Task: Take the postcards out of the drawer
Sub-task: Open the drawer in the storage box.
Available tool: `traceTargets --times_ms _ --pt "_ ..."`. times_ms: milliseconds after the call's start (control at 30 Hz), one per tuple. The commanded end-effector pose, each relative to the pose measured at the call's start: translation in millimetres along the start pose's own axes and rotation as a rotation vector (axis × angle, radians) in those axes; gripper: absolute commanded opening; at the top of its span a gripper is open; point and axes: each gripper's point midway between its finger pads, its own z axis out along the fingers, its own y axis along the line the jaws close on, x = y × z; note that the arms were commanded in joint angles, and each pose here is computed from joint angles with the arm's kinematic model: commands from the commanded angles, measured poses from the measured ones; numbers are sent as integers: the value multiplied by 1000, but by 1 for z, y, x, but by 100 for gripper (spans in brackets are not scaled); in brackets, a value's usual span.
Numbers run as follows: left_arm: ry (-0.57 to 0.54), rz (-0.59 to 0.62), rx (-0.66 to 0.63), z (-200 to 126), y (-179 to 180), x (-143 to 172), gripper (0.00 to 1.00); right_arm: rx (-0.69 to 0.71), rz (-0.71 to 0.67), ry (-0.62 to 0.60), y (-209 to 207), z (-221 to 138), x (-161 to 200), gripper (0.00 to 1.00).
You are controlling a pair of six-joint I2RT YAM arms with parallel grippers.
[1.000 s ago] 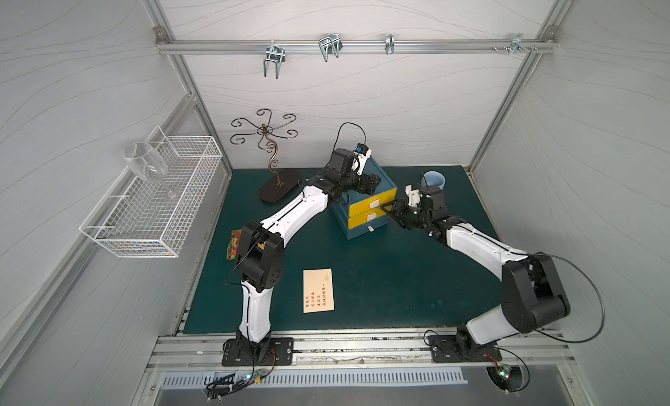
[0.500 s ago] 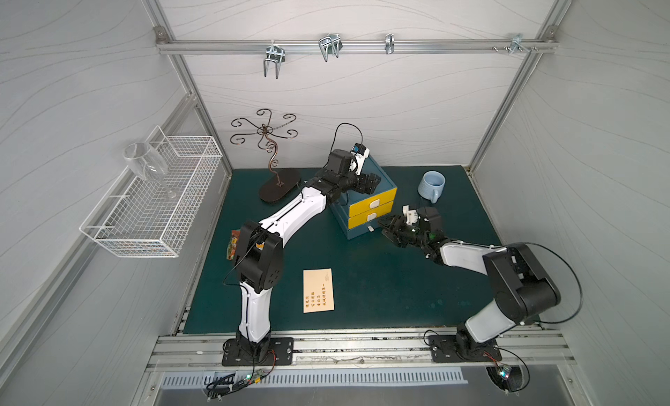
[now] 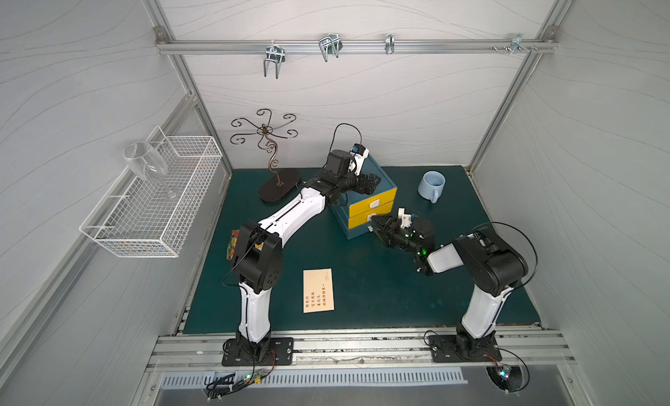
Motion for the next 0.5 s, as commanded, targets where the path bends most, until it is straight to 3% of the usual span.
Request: traceTargets --times_ms 0,467 --pt "258 -120 -32 7 14 81 89 -56 0 -19 12 2 -3 70" --pt "265 -113 -32 6 15 83 90 -80 9 -20 20 18 -10 66"
